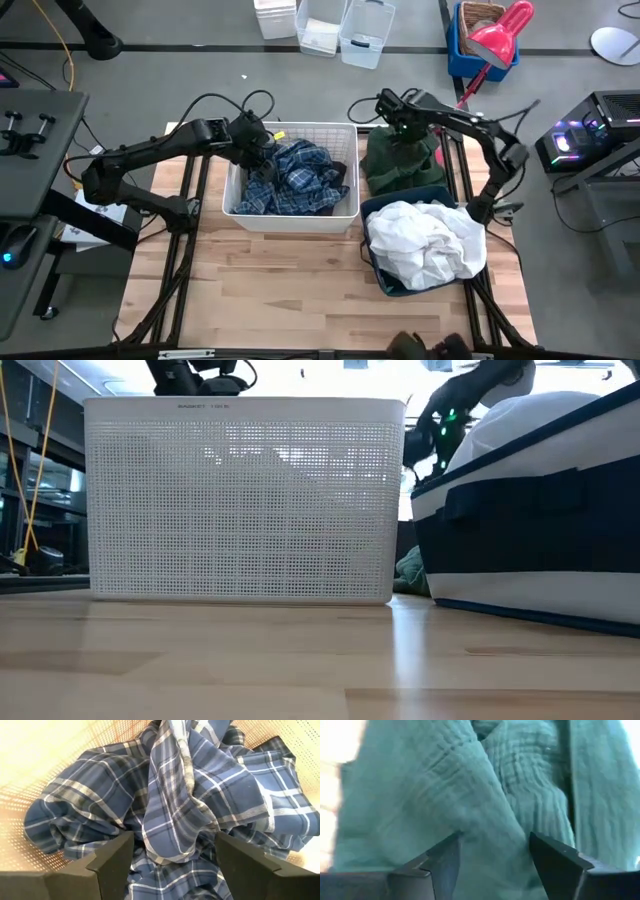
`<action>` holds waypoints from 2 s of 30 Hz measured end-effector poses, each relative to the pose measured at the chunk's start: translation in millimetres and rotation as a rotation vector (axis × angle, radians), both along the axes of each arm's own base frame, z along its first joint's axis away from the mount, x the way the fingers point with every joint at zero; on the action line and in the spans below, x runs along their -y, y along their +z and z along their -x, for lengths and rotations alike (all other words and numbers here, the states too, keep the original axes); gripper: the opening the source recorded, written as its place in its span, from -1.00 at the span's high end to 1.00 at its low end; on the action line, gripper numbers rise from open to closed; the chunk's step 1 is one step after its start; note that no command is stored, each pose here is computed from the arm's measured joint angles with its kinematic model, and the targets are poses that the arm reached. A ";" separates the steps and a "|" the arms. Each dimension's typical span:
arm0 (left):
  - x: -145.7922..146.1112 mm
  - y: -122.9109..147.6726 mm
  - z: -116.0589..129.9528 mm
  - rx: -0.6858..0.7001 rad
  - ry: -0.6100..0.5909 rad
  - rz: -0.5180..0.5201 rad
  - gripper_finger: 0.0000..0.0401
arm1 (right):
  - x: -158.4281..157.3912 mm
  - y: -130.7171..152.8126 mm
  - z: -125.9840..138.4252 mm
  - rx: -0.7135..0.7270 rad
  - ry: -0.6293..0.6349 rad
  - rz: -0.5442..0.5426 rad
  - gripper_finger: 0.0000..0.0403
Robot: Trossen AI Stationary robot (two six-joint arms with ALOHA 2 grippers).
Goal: Sort clothes
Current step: Put the green shirt into the white bin
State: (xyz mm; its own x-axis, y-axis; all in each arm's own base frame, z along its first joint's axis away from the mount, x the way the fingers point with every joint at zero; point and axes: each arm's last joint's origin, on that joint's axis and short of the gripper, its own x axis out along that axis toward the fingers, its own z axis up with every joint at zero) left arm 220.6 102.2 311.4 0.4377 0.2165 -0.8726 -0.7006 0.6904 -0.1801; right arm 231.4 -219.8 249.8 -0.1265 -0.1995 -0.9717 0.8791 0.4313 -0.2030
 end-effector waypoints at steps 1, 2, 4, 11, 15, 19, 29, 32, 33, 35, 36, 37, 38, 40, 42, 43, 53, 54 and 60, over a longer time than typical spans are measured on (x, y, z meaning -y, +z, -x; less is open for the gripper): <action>-0.1 0.0 0.1 0.002 0.012 0.005 -0.33 | 4.6 -6.5 -0.7 -0.016 0.013 -0.014 -0.15; -0.1 0.0 0.1 0.004 0.020 0.008 -0.33 | 8.8 -13.9 -2.0 -0.028 0.019 -0.031 -0.15; 0.0 0.0 0.1 0.005 0.030 0.012 -0.33 | 15.1 -29.6 -6.7 -0.035 0.026 -0.078 -0.15; -0.2 0.0 0.3 0.006 0.041 0.014 -0.33 | 18.3 -96.6 -32.3 -0.048 -0.017 -0.302 -0.15; -0.1 0.0 0.3 0.008 0.048 0.018 -0.33 | 6.2 -130.8 -47.8 -0.050 -0.017 -0.449 -0.15; -0.2 0.2 0.3 0.009 0.048 0.017 -0.33 | -8.3 -141.1 -60.6 -0.078 0.052 -0.487 -0.14; -0.2 1.9 1.1 0.009 0.005 -0.011 -0.33 | -23.7 -136.8 -66.5 -0.161 0.185 -0.461 0.88; 0.4 8.6 4.4 0.046 -0.020 -0.046 -0.33 | -29.4 -109.6 -65.0 -0.158 0.229 -0.399 0.92; 0.5 11.8 5.7 0.068 -0.023 -0.061 -0.33 | -32.0 -97.9 -64.2 -0.146 0.235 -0.376 0.92; 1.2 19.8 10.2 0.118 -0.023 -0.087 -0.33 | -36.3 -56.9 -60.9 -0.066 0.231 -0.286 0.93; 1.8 23.9 12.7 0.146 -0.020 -0.099 -0.33 | -39.0 -36.2 -57.4 -0.017 0.224 -0.244 0.93; 2.1 28.4 15.5 0.174 -0.017 -0.114 -0.33 | -42.4 -19.5 -52.7 0.020 0.214 -0.212 0.93; 2.8 32.6 18.3 0.200 -0.014 -0.128 -0.33 | -45.6 -5.6 -47.4 0.054 0.198 -0.186 0.93; 4.4 39.6 24.5 0.240 -0.008 -0.149 -0.33 | -52.1 18.8 -38.7 0.124 0.163 -0.135 0.93; 6.0 47.2 30.1 0.288 -0.004 -0.176 -0.33 | -59.7 52.5 -27.8 0.238 0.140 -0.058 0.93; 7.0 50.8 32.7 0.308 -0.011 -0.194 -0.33 | -64.4 69.2 -21.2 0.299 0.128 -0.022 0.93; 16.2 94.5 52.5 0.601 -0.051 -0.450 -0.33 | -108.9 206.2 -17.1 1.196 0.266 0.410 0.93; 16.9 98.4 54.0 0.627 -0.058 -0.477 -0.33 | -113.1 215.2 -21.9 1.285 0.297 0.438 0.93; 20.4 116.5 61.1 0.755 -0.067 -0.589 -0.33 | -144.0 245.0 -54.5 1.677 0.498 0.501 0.93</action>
